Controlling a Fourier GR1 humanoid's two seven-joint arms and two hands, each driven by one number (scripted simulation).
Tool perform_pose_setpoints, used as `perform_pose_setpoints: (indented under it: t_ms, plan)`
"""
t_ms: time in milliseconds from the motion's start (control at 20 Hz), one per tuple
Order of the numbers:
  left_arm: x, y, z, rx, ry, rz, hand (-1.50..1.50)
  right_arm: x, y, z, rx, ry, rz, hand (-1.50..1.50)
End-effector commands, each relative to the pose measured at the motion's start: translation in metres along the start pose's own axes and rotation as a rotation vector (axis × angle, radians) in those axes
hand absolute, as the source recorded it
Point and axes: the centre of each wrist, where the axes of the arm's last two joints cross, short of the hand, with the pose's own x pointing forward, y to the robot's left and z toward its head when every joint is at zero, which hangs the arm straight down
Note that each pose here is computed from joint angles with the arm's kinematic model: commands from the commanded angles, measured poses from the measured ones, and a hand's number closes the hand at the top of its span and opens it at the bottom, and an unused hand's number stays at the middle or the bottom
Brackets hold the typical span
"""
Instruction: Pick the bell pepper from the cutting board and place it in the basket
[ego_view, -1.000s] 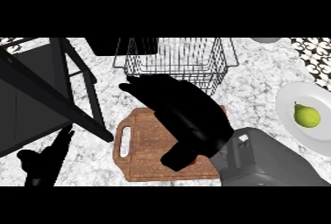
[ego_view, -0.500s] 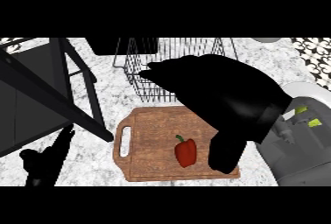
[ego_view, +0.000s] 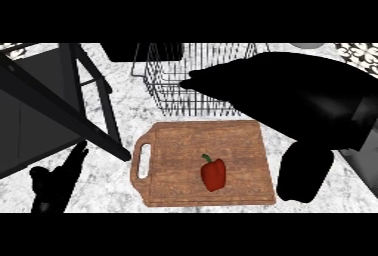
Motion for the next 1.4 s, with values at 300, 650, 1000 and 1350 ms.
perform_pose_setpoints:
  t_ms: [300,650,1000,1350]
  plan:
    - [-0.017,-0.005,0.002,-0.013,0.112,-0.001,0.0,0.005,0.036,-0.012,0.034,0.085,-0.03,-1.5]
    - [-0.009,-0.004,-0.012,0.009,0.118,0.021,0.0,0.006,0.075,-0.018,0.027,0.088,-0.039,-1.5]
    - [-0.019,-0.012,-0.003,-0.01,0.131,-0.004,0.0,-0.003,0.119,-0.044,0.094,0.143,0.007,-1.5]
    - [-0.029,0.003,0.007,-0.022,0.118,0.001,0.0,0.0,0.15,-0.062,0.068,0.138,-0.004,-1.5]
